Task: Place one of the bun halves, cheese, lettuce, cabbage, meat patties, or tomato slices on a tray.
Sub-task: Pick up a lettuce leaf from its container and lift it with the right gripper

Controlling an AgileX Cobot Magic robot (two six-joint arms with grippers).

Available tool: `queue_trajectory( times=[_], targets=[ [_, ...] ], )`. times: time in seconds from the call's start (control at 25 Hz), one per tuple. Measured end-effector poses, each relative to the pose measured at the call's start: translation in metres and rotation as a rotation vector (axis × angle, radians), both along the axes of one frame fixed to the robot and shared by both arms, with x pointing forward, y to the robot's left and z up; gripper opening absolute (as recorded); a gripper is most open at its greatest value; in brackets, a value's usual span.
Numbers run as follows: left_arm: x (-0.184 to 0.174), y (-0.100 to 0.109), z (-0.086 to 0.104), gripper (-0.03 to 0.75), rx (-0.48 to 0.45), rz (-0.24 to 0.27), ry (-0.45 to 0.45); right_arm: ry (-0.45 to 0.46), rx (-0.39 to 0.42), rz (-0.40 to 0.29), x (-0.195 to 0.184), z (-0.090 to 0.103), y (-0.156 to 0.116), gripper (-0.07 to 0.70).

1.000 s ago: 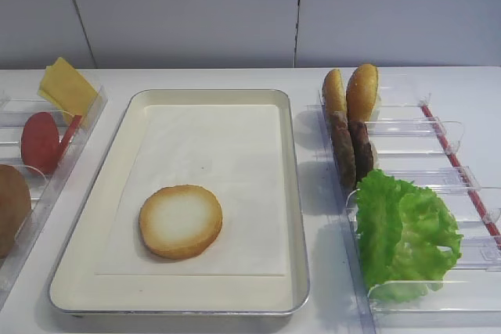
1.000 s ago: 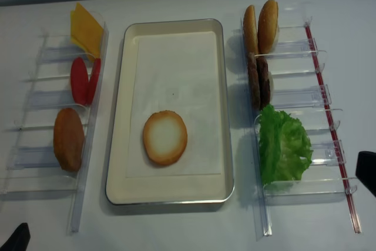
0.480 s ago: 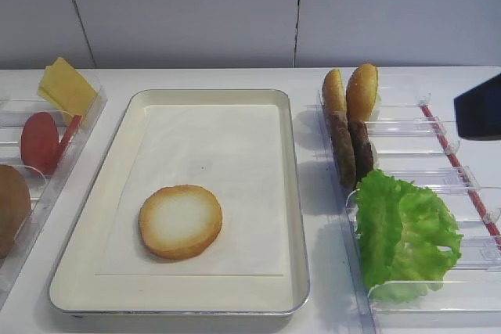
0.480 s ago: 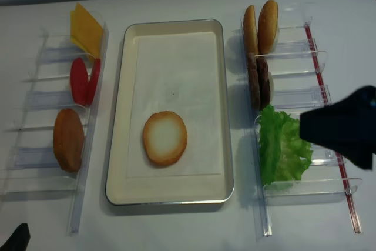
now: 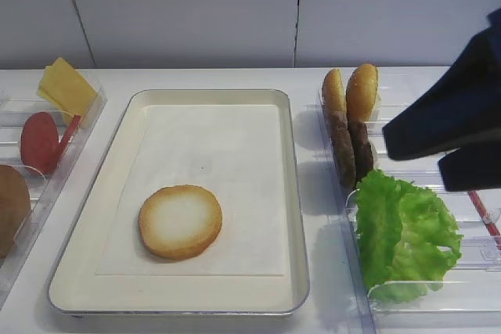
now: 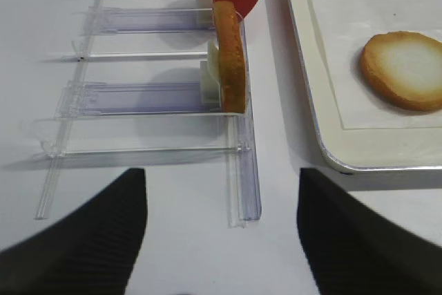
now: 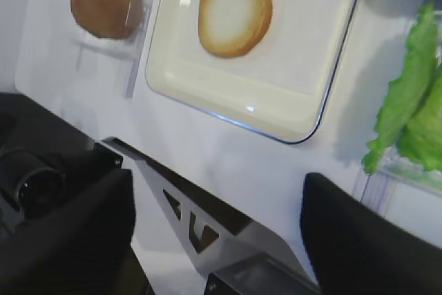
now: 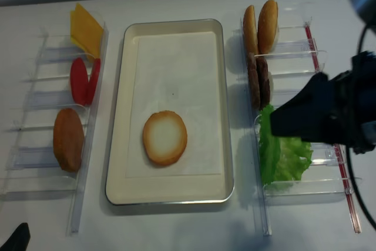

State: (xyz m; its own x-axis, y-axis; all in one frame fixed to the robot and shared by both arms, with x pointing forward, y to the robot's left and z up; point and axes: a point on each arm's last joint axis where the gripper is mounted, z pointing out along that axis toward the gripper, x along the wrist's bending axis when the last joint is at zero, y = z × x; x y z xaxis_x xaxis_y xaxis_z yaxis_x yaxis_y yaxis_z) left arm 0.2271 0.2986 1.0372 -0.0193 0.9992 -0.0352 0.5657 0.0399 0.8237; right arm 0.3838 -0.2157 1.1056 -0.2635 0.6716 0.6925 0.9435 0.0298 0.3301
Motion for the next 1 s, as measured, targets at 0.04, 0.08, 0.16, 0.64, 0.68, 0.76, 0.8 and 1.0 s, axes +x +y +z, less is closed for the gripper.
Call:
queue_trajectory(
  times=[0.04,0.08,0.16,0.64,0.68,0.76,0.8,1.0],
  targets=[
    [0.0,0.0,0.0,0.471,0.0,0.0,0.0,0.018,-0.01,0.032,0.002,-0.004,0.005,0.512],
    [0.0,0.0,0.0,0.471,0.0,0.0,0.0,0.031,-0.026,0.06,0.003,-0.007,0.009,0.498],
    [0.0,0.0,0.0,0.471,0.0,0.0,0.0,0.058,-0.077,0.097,0.008,-0.014,0.014,0.482],
    [0.0,0.0,0.0,0.471,0.0,0.0,0.0,0.114,-0.284,0.093,0.06,-0.026,0.019,0.471],
    [0.0,0.0,0.0,0.471,0.0,0.0,0.0,0.125,-0.293,0.09,0.064,-0.028,0.019,0.471],
    [0.0,0.0,0.0,0.471,0.0,0.0,0.0,0.15,-0.314,0.089,0.073,-0.034,0.02,0.471],
    [0.0,0.0,0.0,0.471,0.0,0.0,0.0,0.162,-0.322,0.089,0.076,-0.037,0.02,0.471],
    [0.0,0.0,0.0,0.471,0.0,0.0,0.0,0.214,-0.347,0.097,0.088,-0.051,0.023,0.471]
  ],
)
